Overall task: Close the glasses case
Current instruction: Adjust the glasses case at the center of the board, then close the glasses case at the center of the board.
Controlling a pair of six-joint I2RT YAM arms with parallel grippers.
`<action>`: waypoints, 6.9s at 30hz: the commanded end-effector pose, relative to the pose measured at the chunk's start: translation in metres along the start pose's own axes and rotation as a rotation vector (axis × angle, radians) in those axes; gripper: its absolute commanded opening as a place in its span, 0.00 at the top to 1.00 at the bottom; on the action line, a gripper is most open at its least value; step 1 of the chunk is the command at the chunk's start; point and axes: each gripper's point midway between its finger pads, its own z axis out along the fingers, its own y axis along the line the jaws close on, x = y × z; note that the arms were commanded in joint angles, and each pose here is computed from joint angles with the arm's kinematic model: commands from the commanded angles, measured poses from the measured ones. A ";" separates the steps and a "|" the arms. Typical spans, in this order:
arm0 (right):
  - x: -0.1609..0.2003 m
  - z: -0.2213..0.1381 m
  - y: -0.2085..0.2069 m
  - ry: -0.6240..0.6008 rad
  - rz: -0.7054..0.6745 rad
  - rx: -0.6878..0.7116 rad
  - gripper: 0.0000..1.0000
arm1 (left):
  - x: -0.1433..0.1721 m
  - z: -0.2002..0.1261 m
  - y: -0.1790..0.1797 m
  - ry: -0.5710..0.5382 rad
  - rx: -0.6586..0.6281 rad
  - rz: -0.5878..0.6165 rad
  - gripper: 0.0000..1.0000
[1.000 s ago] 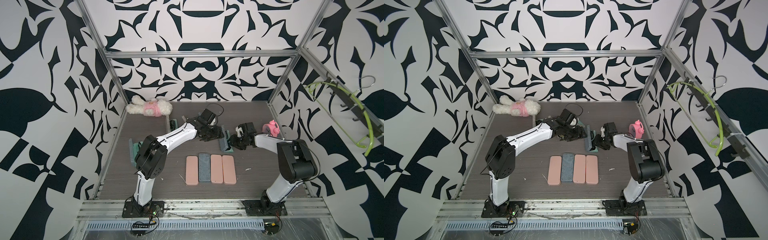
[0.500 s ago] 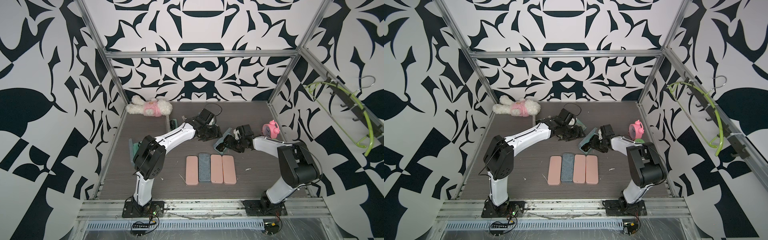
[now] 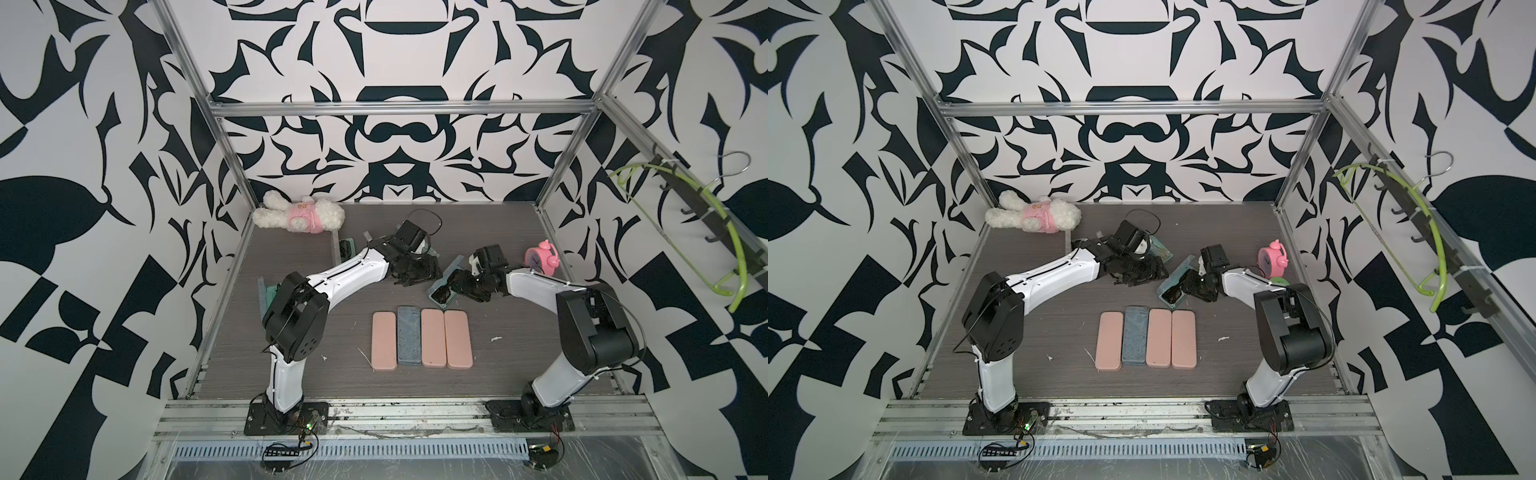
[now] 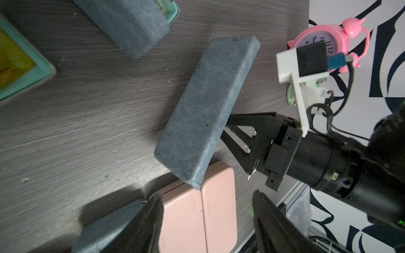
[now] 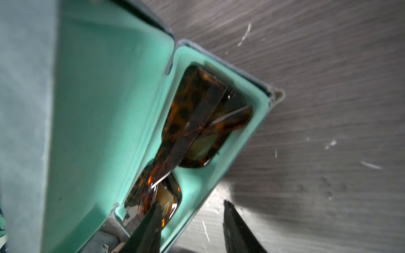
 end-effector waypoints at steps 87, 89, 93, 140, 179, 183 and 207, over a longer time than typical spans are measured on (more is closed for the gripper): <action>-0.015 -0.006 -0.007 -0.048 -0.040 -0.113 0.74 | 0.007 0.023 -0.010 0.062 0.027 0.012 0.42; -0.013 -0.004 -0.008 -0.044 -0.037 -0.114 0.76 | 0.007 0.024 -0.007 0.064 0.013 0.007 0.43; -0.012 -0.002 -0.009 -0.043 -0.034 -0.117 0.78 | 0.006 0.027 -0.006 0.065 0.008 0.000 0.44; -0.006 0.004 -0.014 -0.022 -0.038 -0.106 0.90 | 0.002 0.068 -0.003 0.115 -0.081 0.019 0.66; -0.005 0.007 -0.016 -0.015 -0.045 -0.099 0.97 | 0.015 0.082 -0.004 0.151 -0.077 0.009 0.80; -0.004 0.007 -0.017 -0.013 -0.045 -0.096 0.97 | 0.017 0.084 -0.004 0.156 -0.076 0.008 0.81; -0.005 0.006 -0.016 -0.014 -0.047 -0.094 0.97 | 0.027 0.099 -0.005 0.186 -0.052 -0.013 0.81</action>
